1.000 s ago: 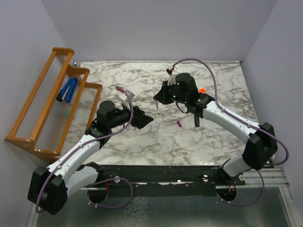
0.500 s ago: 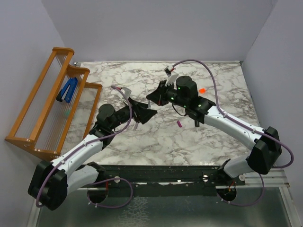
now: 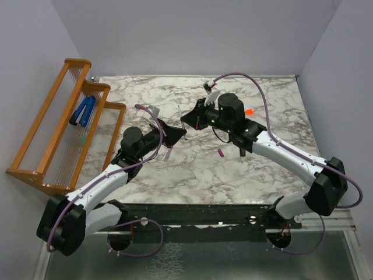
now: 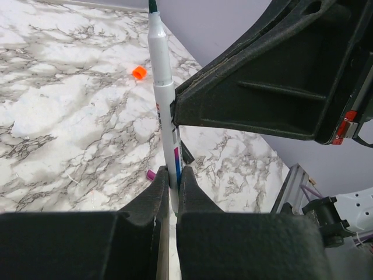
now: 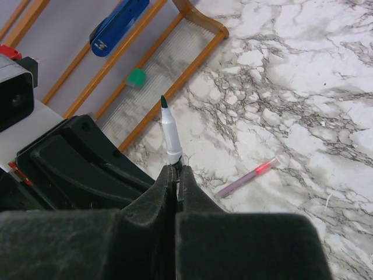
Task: Insert the pens into the pen caps
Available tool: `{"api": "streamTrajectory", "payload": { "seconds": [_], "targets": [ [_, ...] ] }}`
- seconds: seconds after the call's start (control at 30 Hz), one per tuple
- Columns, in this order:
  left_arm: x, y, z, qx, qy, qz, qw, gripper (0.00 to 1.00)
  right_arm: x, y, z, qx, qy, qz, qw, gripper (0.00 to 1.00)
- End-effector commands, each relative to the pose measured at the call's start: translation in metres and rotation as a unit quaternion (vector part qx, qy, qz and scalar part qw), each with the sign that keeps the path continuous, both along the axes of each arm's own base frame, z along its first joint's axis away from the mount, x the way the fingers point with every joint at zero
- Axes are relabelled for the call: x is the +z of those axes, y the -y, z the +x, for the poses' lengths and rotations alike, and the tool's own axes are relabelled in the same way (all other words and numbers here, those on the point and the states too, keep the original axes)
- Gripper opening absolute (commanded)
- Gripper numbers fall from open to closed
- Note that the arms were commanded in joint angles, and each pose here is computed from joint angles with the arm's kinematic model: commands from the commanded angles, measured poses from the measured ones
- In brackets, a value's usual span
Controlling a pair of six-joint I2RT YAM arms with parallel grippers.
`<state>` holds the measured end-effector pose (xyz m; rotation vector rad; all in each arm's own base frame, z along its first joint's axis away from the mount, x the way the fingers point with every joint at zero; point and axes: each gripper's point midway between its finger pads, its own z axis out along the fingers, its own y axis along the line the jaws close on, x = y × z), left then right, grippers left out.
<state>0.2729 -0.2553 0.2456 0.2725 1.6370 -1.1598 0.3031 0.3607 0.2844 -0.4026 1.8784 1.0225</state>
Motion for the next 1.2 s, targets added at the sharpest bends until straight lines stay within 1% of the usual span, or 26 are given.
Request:
{"api": "streamTrajectory", "payload": {
  "seconds": [0.0,0.07,0.1,0.13,0.2,0.27,0.3,0.33,0.37,0.43,0.53,0.63,0.7,0.8,0.87,1.0,1.17],
  "targets": [
    [0.021,0.008,-0.011,-0.028,0.037,-0.016,0.999,0.0,0.009,0.0,0.003,-0.011,0.014,0.006,1.0,0.01],
    [0.02,0.007,-0.011,-0.027,0.039,-0.014,0.999,0.0,0.008,0.001,0.004,-0.012,0.015,0.003,1.0,0.0],
    [0.019,0.007,-0.011,-0.025,0.04,-0.011,0.999,0.0,0.007,0.002,0.004,-0.013,0.016,0.0,1.0,0.03],
    [0.017,0.006,-0.01,-0.023,0.04,-0.007,0.999,0.0,0.007,0.004,0.004,-0.016,0.017,-0.003,1.0,0.09],
    [0.011,0.005,-0.009,-0.02,0.04,0.013,0.999,0.0,0.002,0.013,0.005,-0.032,0.019,-0.023,0.999,0.25],
    [0.002,0.002,-0.007,-0.017,0.037,0.048,0.998,0.0,-0.007,0.034,0.007,-0.059,0.031,-0.067,0.995,0.45],
    [-0.002,0.0,-0.006,-0.015,0.037,0.069,0.997,0.0,-0.011,0.05,0.009,-0.088,0.038,-0.094,0.991,0.55],
    [-0.005,-0.003,-0.005,-0.012,0.042,0.093,0.995,0.0,-0.017,0.066,0.011,-0.112,0.041,-0.121,0.986,0.6],
    [-0.009,-0.008,-0.004,-0.005,0.042,0.115,0.992,0.0,-0.025,0.083,0.011,-0.133,0.037,-0.147,0.979,0.62],
    [-0.016,-0.017,-0.003,0.005,0.042,0.158,0.987,0.0,-0.045,0.117,0.009,-0.16,0.007,-0.185,0.97,0.61],
    [-0.025,-0.028,-0.005,0.012,0.042,0.205,0.978,0.0,-0.092,0.15,-0.003,-0.156,-0.07,-0.231,0.958,0.57],
    [-0.029,-0.034,-0.008,0.012,0.042,0.223,0.974,0.0,-0.146,0.162,-0.02,-0.126,-0.132,-0.289,0.94,0.56],
    [-0.031,-0.035,-0.01,0.008,0.038,0.228,0.973,0.0,-0.174,0.162,-0.029,-0.098,-0.168,-0.32,0.927,0.54],
    [-0.031,-0.036,-0.012,0.007,0.038,0.233,0.972,0.0,-0.209,0.164,-0.031,-0.073,-0.213,-0.37,0.901,0.42],
    [-0.031,-0.038,-0.013,0.008,0.037,0.234,0.971,0.0,-0.221,0.164,-0.026,-0.072,-0.22,-0.388,0.892,0.38],
    [-0.032,-0.04,-0.015,0.011,0.035,0.236,0.971,0.0,-0.225,0.167,-0.009,-0.087,-0.211,-0.414,0.881,0.36],
    [-0.031,-0.04,-0.016,0.011,0.037,0.234,0.972,0.0,-0.227,0.166,0.005,-0.091,-0.197,-0.427,0.878,0.33]
  ]
}}
